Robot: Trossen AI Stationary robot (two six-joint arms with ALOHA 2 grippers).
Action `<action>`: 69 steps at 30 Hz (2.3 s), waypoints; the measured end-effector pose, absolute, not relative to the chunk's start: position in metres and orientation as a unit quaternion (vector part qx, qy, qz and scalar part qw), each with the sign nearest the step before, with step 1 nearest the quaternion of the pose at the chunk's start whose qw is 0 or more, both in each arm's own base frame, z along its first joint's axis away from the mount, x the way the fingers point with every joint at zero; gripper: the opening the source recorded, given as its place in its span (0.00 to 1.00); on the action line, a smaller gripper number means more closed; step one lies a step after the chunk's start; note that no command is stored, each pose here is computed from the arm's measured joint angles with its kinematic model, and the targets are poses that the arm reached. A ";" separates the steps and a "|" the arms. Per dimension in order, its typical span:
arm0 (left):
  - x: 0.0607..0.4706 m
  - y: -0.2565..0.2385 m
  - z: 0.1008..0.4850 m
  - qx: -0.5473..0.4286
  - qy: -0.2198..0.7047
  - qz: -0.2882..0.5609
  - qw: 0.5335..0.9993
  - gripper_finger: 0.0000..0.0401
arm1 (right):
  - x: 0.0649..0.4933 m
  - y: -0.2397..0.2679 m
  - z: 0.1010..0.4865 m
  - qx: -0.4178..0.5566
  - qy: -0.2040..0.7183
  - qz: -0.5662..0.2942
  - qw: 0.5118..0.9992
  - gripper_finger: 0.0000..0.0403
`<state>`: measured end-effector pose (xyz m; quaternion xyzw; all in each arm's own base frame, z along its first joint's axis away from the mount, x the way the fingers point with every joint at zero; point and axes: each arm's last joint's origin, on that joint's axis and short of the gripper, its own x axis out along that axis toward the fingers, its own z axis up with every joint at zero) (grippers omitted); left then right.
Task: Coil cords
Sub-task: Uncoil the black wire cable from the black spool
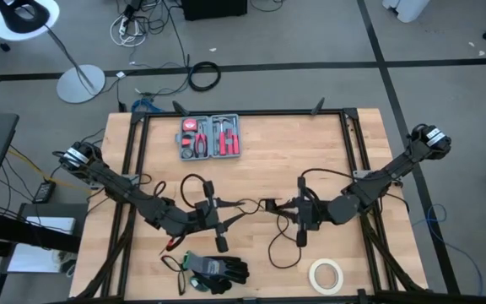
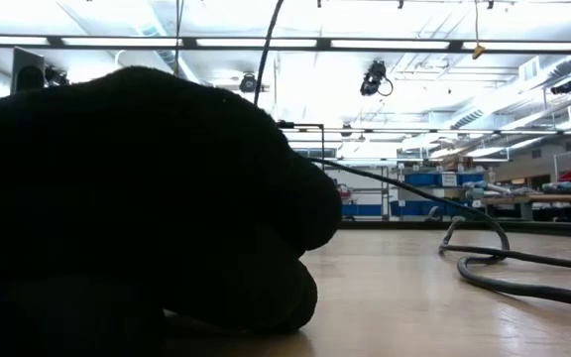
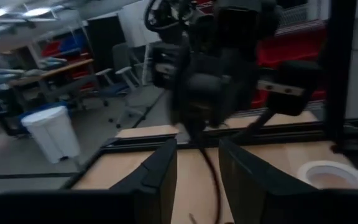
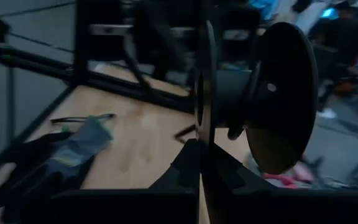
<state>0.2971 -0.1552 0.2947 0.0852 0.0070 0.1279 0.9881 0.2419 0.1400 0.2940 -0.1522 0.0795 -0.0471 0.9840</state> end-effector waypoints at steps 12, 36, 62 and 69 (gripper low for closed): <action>0.302 -0.148 0.287 0.056 0.031 0.118 0.991 0.30 | 0.240 0.147 0.307 -0.144 0.019 -0.027 0.989 0.00; 0.322 -0.138 0.269 0.021 0.046 0.053 0.997 0.30 | 0.241 0.143 0.298 -0.140 0.031 -0.039 0.989 0.00; 0.316 -0.152 0.310 0.056 0.056 0.055 0.995 0.01 | 0.244 0.135 0.287 -0.125 0.079 -0.047 0.988 0.00; 0.314 -0.160 0.321 0.051 0.040 0.048 0.997 0.01 | 0.246 0.127 0.278 -0.101 0.118 -0.055 0.986 0.00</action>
